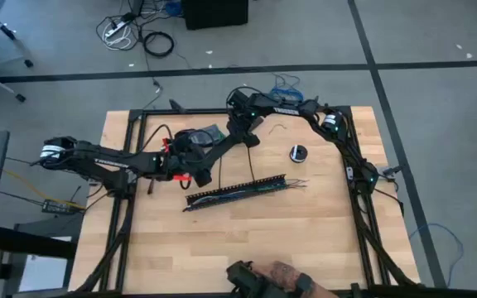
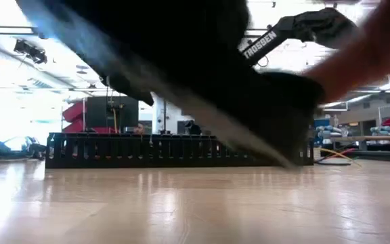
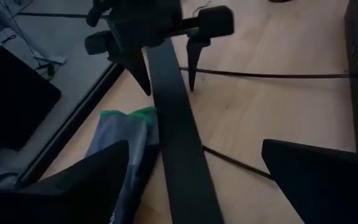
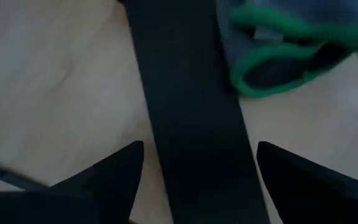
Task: Ziptie cables
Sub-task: Close the black cable duct
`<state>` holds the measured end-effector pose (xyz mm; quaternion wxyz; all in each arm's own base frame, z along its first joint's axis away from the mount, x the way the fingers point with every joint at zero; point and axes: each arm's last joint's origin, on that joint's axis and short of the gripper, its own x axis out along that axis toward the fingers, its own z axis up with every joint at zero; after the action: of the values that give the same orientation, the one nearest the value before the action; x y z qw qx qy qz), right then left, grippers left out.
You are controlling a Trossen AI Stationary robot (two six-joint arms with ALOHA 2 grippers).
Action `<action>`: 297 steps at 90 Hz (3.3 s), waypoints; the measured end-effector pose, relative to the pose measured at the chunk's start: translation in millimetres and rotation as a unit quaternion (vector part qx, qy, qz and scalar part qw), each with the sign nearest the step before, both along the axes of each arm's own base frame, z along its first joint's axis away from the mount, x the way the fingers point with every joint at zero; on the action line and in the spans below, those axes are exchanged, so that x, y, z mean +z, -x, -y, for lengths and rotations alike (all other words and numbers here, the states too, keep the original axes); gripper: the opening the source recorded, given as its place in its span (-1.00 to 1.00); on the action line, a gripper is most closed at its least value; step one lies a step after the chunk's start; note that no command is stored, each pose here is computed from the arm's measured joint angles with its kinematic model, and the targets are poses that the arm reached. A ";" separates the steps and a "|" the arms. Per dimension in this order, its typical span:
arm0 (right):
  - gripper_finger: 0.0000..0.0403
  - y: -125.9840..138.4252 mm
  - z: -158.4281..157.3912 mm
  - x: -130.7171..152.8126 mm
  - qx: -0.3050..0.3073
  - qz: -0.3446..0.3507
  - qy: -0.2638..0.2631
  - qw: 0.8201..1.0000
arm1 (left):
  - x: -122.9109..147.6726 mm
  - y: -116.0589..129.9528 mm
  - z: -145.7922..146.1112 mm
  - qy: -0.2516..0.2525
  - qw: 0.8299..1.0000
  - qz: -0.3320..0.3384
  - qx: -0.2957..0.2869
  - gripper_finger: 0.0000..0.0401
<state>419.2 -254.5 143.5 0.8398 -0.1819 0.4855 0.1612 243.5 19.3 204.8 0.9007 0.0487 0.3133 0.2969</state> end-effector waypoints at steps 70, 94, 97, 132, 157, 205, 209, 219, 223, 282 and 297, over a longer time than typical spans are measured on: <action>0.07 -0.4 -9.9 -2.3 -0.024 -0.024 -0.029 0.999 | -0.5 0.2 0.2 0.004 1.000 -0.002 -0.004 0.82; -0.02 -1.3 -11.0 -1.6 -0.029 -0.026 -0.026 0.999 | -0.6 0.0 0.5 0.008 1.000 -0.003 -0.009 0.82; -0.04 -1.2 -11.0 -1.8 -0.029 -0.026 -0.026 0.999 | -0.6 0.0 0.5 0.008 1.000 -0.003 -0.009 0.82; -0.04 -7.1 -20.9 0.1 -0.030 -0.033 -0.005 0.999 | -0.6 0.0 0.5 0.008 1.000 -0.003 -0.009 0.82; 0.17 -13.8 -28.2 4.2 -0.039 -0.040 0.049 0.997 | -0.6 0.0 0.5 0.008 1.000 -0.003 -0.009 0.82; 0.54 -13.4 -20.8 5.2 -0.040 -0.006 0.016 0.999 | -0.7 0.0 0.6 0.010 1.000 -0.002 -0.009 0.82; 0.54 -13.4 -21.1 6.2 -0.038 -0.004 0.013 0.999 | -0.7 0.0 0.7 0.011 1.000 -0.002 -0.009 0.82; 0.53 -13.7 -23.6 9.5 -0.031 0.002 0.005 1.000 | -0.7 0.0 0.6 0.009 1.000 -0.003 -0.010 0.82; 0.53 -14.4 -25.0 10.5 -0.028 0.004 0.005 1.000 | -0.7 0.0 0.7 0.009 1.000 -0.003 -0.011 0.82; 0.53 -3.0 -0.7 13.4 -0.034 0.047 -0.033 0.998 | -0.3 -0.3 0.6 0.010 1.000 0.001 -0.009 0.82; 0.54 2.8 -0.8 5.6 -0.038 0.027 -0.046 0.998 | -0.1 -0.5 0.6 0.013 1.000 0.004 -0.007 0.82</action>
<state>416.5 -253.7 149.1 0.8657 -0.1285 0.4611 0.1464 244.0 18.7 204.6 0.9048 0.0383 0.3128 0.2863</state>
